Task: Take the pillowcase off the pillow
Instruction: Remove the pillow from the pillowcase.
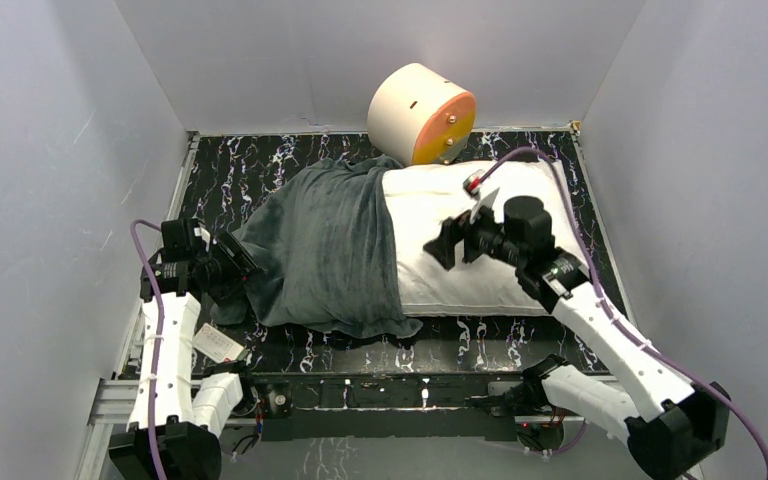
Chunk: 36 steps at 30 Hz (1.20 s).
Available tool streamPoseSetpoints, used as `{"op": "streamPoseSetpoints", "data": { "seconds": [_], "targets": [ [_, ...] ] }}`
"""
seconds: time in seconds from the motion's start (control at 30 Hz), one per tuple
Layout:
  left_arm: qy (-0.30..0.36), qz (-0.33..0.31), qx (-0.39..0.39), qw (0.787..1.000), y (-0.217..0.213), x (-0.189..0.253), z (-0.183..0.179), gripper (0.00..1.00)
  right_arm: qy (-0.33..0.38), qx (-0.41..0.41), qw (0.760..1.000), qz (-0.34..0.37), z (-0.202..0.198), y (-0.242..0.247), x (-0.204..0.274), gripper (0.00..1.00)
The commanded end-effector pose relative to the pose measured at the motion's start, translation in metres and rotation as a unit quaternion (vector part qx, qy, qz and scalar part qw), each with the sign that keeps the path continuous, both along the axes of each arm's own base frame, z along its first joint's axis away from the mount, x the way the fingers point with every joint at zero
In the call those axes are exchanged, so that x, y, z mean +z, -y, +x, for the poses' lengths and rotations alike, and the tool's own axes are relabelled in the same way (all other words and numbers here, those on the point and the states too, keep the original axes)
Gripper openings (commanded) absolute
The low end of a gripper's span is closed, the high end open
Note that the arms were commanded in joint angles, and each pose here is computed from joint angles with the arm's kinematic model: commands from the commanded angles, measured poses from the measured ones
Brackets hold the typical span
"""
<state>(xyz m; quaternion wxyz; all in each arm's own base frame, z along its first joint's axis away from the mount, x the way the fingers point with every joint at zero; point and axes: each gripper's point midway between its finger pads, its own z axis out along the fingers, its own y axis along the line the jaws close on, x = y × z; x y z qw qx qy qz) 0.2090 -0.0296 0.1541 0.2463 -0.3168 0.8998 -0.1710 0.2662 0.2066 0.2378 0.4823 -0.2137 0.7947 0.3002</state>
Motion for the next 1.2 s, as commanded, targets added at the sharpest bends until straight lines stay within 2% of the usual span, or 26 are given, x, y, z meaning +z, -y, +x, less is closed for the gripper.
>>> {"op": "streamPoseSetpoints", "data": {
  "seconds": [0.0, 0.13, 0.3, 0.37, 0.43, 0.53, 0.6, 0.7, 0.87, 1.03, 1.17],
  "targets": [
    [0.002, 0.004, 0.009, 1.0, -0.002, 0.003, -0.005, 0.69, 0.092, 0.114, 0.985, -0.094, -0.033, -0.017, -0.024, 0.91],
    [-0.012, 0.025, 0.03, 0.999, -0.01, 0.005, -0.019, 0.84, 0.158, 0.205, 0.951, -0.169, -0.058, -0.024, -0.039, 0.94],
    [-0.014, 0.016, 0.032, 0.999, -0.005, 0.012, -0.033, 0.88, 0.156, 0.225, 0.918, -0.286, -0.051, -0.012, -0.076, 0.91],
    [-0.017, -0.012, 0.01, 1.0, 0.008, 0.015, -0.039, 0.88, 0.147, 0.189, 0.909, -0.343, -0.035, 0.004, -0.091, 0.83],
    [-0.026, -0.048, -0.012, 0.998, 0.022, 0.014, -0.046, 0.88, 0.144, 0.145, 0.907, -0.369, -0.019, 0.012, -0.095, 0.66],
    [-0.037, -0.089, -0.024, 0.995, 0.037, 0.005, -0.055, 0.88, 0.143, 0.135, 0.914, -0.354, -0.014, 0.005, -0.094, 0.45],
    [-0.041, -0.117, -0.015, 0.992, 0.045, -0.005, -0.058, 0.88, 0.141, 0.136, 0.924, -0.328, -0.015, -0.004, -0.091, 0.38],
    [-0.034, -0.198, -0.007, 0.98, 0.066, -0.012, -0.053, 0.88, 0.139, 0.126, 0.932, -0.309, -0.013, -0.01, -0.09, 0.33],
    [-0.04, -0.23, 0.056, 0.971, 0.067, -0.026, -0.052, 0.89, 0.134, 0.107, 0.936, -0.306, -0.009, -0.008, -0.09, 0.32],
    [-0.029, -0.289, 0.141, 0.946, 0.07, -0.035, -0.045, 0.89, 0.131, 0.114, 0.939, -0.297, -0.011, -0.012, -0.091, 0.33],
    [-0.001, -0.307, 0.191, 0.932, 0.061, -0.038, -0.024, 0.85, 0.123, 0.122, 0.944, -0.28, -0.014, -0.019, -0.089, 0.33]
  ]
}}
